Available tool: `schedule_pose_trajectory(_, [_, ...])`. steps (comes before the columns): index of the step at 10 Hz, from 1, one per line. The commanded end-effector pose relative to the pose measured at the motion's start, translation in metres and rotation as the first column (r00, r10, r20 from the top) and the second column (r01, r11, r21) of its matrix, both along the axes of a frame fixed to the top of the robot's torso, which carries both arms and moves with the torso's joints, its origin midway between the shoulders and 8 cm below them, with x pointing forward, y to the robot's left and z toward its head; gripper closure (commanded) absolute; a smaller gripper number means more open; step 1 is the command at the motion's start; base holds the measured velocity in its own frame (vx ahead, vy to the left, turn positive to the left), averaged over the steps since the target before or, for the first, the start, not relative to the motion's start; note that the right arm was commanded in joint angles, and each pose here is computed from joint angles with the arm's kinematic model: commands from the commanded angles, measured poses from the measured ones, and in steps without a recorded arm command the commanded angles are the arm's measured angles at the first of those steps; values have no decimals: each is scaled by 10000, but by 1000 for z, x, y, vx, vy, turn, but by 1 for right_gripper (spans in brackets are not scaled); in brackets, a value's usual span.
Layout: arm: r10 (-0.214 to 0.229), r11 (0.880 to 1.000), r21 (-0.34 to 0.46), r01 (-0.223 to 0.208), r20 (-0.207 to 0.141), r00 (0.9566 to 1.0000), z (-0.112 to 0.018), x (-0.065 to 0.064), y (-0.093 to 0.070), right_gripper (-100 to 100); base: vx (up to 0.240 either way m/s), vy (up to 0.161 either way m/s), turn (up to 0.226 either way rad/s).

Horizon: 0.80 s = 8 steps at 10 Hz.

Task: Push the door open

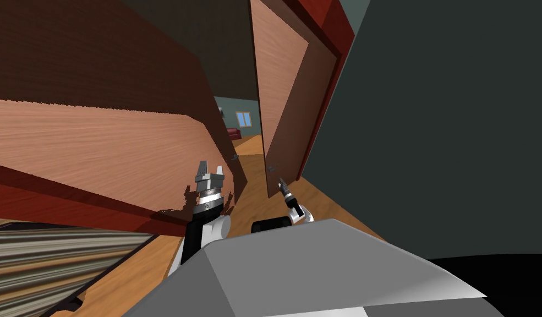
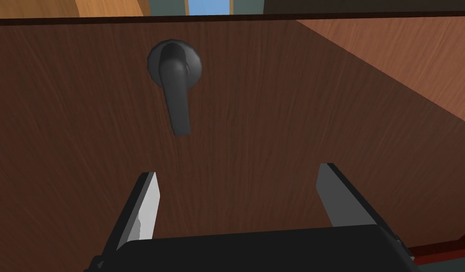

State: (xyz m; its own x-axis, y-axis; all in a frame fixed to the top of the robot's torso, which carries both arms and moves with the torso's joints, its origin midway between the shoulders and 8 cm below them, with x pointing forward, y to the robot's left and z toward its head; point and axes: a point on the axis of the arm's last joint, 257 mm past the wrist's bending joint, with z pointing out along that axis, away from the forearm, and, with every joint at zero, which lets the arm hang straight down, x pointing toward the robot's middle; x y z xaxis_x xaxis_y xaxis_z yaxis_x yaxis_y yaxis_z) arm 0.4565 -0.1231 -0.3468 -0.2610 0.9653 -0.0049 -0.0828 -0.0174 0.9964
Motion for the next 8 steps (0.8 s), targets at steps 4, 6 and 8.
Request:
schedule_pose_trajectory(4, [284,9995,-95,-287,-291,9992,-17,-3,14,-100,62,-85,61])
schedule_pose_trajectory(6, [487,9987,-143,-494,-493,9976,-28,-5,25,-100,91,-123,100])
schedule_pose_trajectory(8, [651,9977,-170,-663,-651,9958,-36,-8,34,-100,108,-152,82])
